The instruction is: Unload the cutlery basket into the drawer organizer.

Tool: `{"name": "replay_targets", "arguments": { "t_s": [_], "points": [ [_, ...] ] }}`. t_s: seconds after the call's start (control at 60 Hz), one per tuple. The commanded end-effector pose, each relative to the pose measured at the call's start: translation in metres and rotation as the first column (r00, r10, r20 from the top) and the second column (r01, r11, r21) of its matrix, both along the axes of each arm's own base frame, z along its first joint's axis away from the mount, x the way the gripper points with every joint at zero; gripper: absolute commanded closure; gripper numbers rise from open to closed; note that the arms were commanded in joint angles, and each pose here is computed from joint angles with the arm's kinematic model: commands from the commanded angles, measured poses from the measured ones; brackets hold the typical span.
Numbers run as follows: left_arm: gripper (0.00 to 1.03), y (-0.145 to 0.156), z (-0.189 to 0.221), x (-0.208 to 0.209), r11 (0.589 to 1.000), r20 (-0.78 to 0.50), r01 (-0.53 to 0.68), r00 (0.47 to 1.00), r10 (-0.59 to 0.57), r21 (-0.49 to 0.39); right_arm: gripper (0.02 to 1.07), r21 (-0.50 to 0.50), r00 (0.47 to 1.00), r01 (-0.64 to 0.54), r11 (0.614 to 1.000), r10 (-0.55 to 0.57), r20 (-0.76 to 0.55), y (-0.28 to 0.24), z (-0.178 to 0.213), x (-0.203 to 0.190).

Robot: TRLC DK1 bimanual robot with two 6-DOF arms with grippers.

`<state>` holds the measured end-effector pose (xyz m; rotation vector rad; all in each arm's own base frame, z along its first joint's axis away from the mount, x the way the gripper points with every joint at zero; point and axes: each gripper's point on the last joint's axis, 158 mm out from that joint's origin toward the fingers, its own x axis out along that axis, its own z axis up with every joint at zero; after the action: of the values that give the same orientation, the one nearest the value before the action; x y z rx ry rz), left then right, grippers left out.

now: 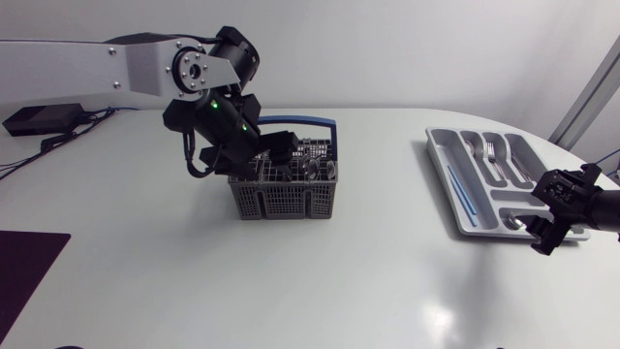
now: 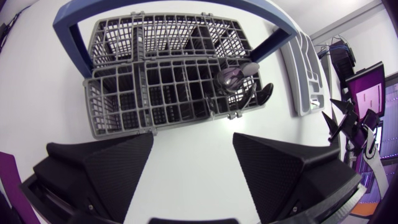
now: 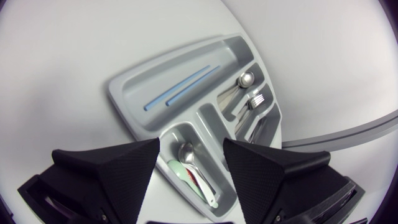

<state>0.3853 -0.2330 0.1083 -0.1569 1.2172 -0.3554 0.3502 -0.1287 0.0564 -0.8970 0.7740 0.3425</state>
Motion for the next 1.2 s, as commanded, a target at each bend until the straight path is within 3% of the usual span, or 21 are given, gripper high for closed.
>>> {"name": "replay_targets", "arguments": {
  "t_s": [0.0,0.183,0.283,0.533,0.567,0.633,0.817,0.983,1.183],
  "points": [
    [0.2,-0.004,0.004,0.014,0.999,0.006,-0.028,1.0,0.028,-0.028,0.31,0.05,1.0,0.009,0.999,-0.008,-0.018,0.022,-0.001,-0.01],
    [0.22,-0.011,-0.003,0.02,0.999,-0.01,-0.028,1.0,0.027,-0.04,0.28,0.117,0.999,-0.034,0.993,0.037,-0.017,0.072,0.009,-0.021],
    [0.31,-0.014,-0.003,0.024,0.998,-0.007,-0.031,0.999,0.031,-0.055,0.28,0.138,0.998,-0.065,0.988,0.067,-0.013,0.099,0.016,-0.026],
    [0.31,-0.019,-0.008,0.026,0.997,-0.021,-0.029,0.999,0.027,-0.067,0.27,0.16,0.991,-0.13,0.979,0.133,-0.011,0.159,0.022,-0.041],
    [0.36,-0.02,-0.008,0.027,0.997,-0.019,-0.028,0.999,0.026,-0.07,0.27,0.167,0.99,-0.136,0.977,0.14,-0.013,0.166,0.021,-0.043],
    [0.44,-0.021,-0.009,0.029,0.996,-0.02,-0.03,0.999,0.028,-0.079,0.27,0.185,0.989,-0.143,0.972,0.148,-0.016,0.178,0.021,-0.045],
    [0.46,-0.022,-0.01,0.029,0.996,-0.027,-0.028,0.999,0.026,-0.088,0.27,0.225,0.983,-0.169,0.96,0.182,-0.038,0.208,0.016,-0.05],
    [0.61,-0.022,-0.01,0.032,0.995,-0.017,-0.031,0.999,0.03,-0.094,0.27,0.244,0.978,-0.187,0.951,0.204,-0.045,0.227,0.012,-0.052],
    [0.62,-0.025,-0.008,0.031,0.991,-0.038,-0.043,0.999,0.038,-0.126,0.27,0.251,0.974,-0.202,0.947,0.221,-0.049,0.239,0.01,-0.053]
  ]
}}
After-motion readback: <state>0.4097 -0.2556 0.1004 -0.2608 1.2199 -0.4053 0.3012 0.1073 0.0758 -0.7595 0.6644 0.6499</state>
